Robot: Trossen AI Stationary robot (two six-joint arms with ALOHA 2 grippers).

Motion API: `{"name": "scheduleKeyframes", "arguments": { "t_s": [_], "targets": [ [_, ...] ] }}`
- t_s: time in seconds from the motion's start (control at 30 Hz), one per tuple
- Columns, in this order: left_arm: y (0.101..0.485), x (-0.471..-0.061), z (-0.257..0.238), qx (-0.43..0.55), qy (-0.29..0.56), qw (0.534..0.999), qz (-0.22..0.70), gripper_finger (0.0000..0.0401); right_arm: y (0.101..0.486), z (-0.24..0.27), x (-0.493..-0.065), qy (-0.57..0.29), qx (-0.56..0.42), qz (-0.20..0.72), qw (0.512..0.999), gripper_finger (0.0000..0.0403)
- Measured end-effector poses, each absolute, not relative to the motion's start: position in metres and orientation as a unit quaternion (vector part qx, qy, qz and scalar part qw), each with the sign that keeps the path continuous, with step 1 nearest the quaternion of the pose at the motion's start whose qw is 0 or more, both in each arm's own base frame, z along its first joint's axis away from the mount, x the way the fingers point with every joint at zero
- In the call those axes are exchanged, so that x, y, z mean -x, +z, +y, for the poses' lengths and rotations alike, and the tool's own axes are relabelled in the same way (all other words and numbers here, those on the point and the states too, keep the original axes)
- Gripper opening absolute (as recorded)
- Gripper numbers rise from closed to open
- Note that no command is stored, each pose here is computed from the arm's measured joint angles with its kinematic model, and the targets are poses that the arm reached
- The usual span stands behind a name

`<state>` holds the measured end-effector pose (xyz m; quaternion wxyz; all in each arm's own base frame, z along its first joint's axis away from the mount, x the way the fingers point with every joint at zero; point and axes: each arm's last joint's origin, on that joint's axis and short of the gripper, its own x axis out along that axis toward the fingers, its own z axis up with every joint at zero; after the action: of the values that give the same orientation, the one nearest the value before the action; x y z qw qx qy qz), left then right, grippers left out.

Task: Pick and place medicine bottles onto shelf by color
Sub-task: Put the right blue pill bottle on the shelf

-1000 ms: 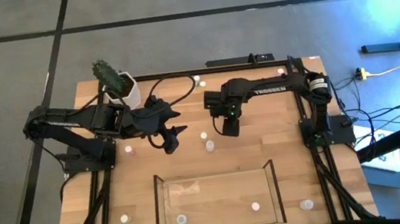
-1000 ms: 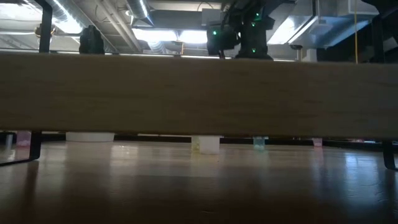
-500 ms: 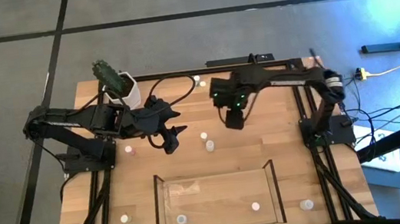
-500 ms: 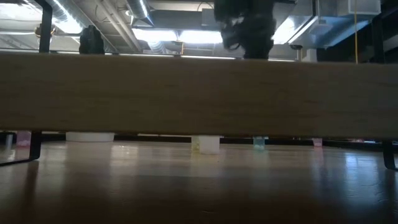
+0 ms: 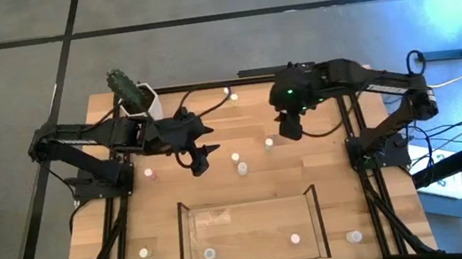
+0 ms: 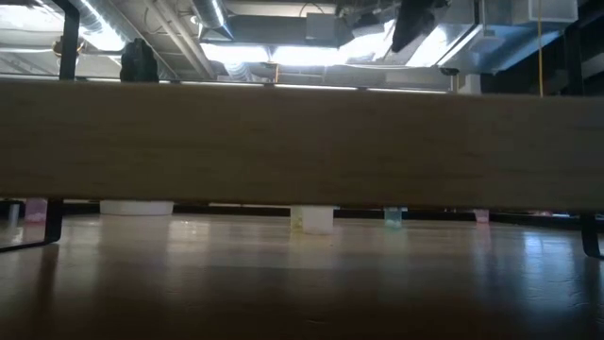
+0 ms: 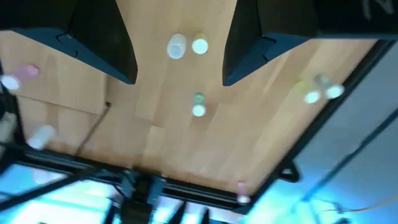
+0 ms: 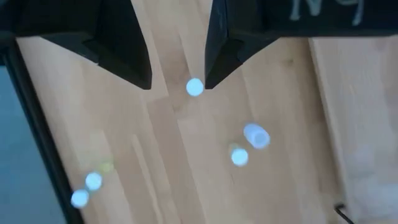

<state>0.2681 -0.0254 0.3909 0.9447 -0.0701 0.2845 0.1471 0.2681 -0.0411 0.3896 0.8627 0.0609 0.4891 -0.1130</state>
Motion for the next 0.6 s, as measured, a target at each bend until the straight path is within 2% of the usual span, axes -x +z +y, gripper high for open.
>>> {"name": "scheduleKeyframes", "arguments": {
  "t_s": [0.3,0.6],
  "targets": [
    [0.367,-0.311,0.009,0.05,0.064,0.948,0.308,0.0231,0.406,-0.038,-0.249,-0.094,-0.034,0.464,0.88,0.0151],
    [0.334,-0.335,0.036,0.062,0.069,0.93,0.357,0.0231,0.407,-0.036,-0.247,-0.07,-0.038,0.463,0.883,0.0151]
  ]
}}
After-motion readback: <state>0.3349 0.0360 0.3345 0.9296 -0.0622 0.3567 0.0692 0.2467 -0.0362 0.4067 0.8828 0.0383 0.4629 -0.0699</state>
